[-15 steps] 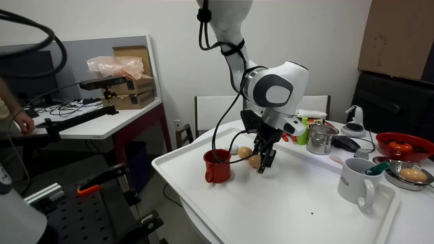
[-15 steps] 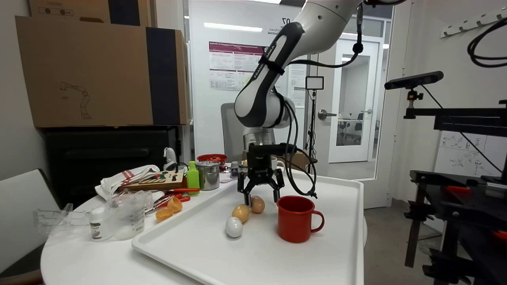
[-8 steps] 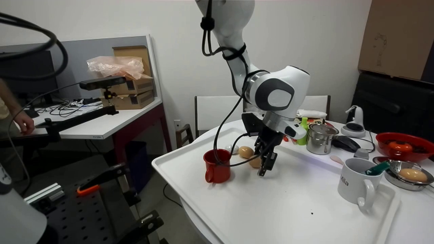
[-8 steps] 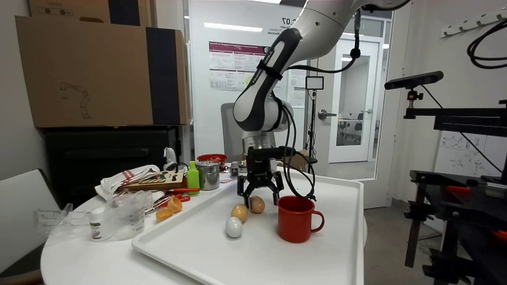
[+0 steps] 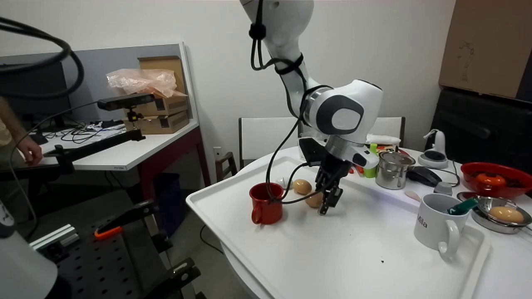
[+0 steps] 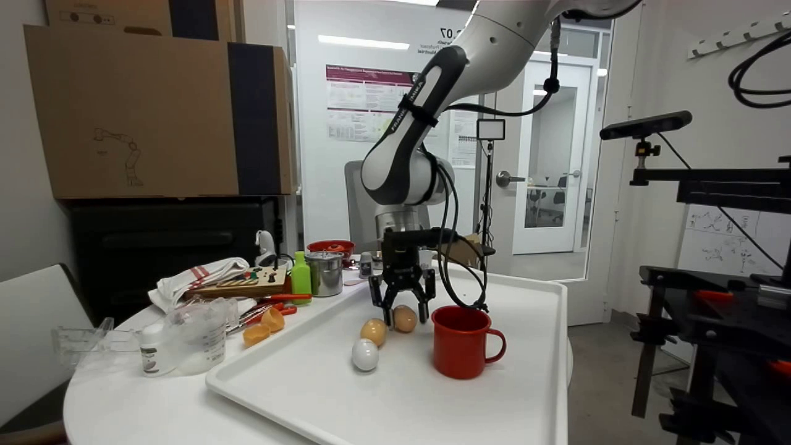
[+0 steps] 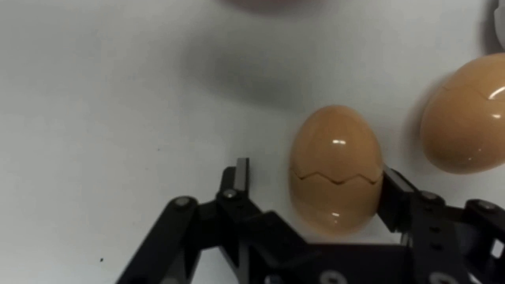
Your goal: Put the right brown egg in the red cup
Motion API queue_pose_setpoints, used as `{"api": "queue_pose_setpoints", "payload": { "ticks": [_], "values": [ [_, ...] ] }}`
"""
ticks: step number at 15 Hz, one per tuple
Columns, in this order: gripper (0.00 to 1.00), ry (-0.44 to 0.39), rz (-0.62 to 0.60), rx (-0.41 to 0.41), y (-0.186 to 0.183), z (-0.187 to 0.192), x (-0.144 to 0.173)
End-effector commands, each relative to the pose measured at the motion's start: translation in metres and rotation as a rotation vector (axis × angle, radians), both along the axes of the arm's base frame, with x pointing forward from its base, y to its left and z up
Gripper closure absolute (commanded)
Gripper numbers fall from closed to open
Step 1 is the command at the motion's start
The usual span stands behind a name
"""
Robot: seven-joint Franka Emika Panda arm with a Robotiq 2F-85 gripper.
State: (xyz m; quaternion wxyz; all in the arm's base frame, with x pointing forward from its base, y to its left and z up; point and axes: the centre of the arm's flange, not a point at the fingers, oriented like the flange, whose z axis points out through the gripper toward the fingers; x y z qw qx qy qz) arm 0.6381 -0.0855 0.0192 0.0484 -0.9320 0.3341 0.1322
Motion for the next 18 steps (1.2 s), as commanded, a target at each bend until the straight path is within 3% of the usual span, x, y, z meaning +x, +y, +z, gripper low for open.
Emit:
{"api": "queue_pose_setpoints", "payload": {
  "ticks": [1, 2, 3, 4, 5, 8, 11, 18],
  "values": [
    [0.31, 0.017, 0.006, -0.013, 0.0, -0.002, 0.01],
    [0.31, 0.017, 0.006, -0.012, 0.0, -0.002, 0.011],
    [0.42, 0.018, 0.006, -0.012, 0.0, -0.001, 0.011],
    [0.42, 0.018, 0.006, -0.014, 0.0, -0.001, 0.011],
    [0.55, 0.019, 0.006, -0.016, 0.0, -0.001, 0.011],
    [0.72, 0.016, 0.003, -0.02, -0.003, 0.002, 0.01],
    [0.78, 0.01, 0.001, -0.03, -0.004, 0.005, 0.009],
    [0.78, -0.009, 0.022, -0.035, 0.0, 0.022, -0.001]
  ]
}}
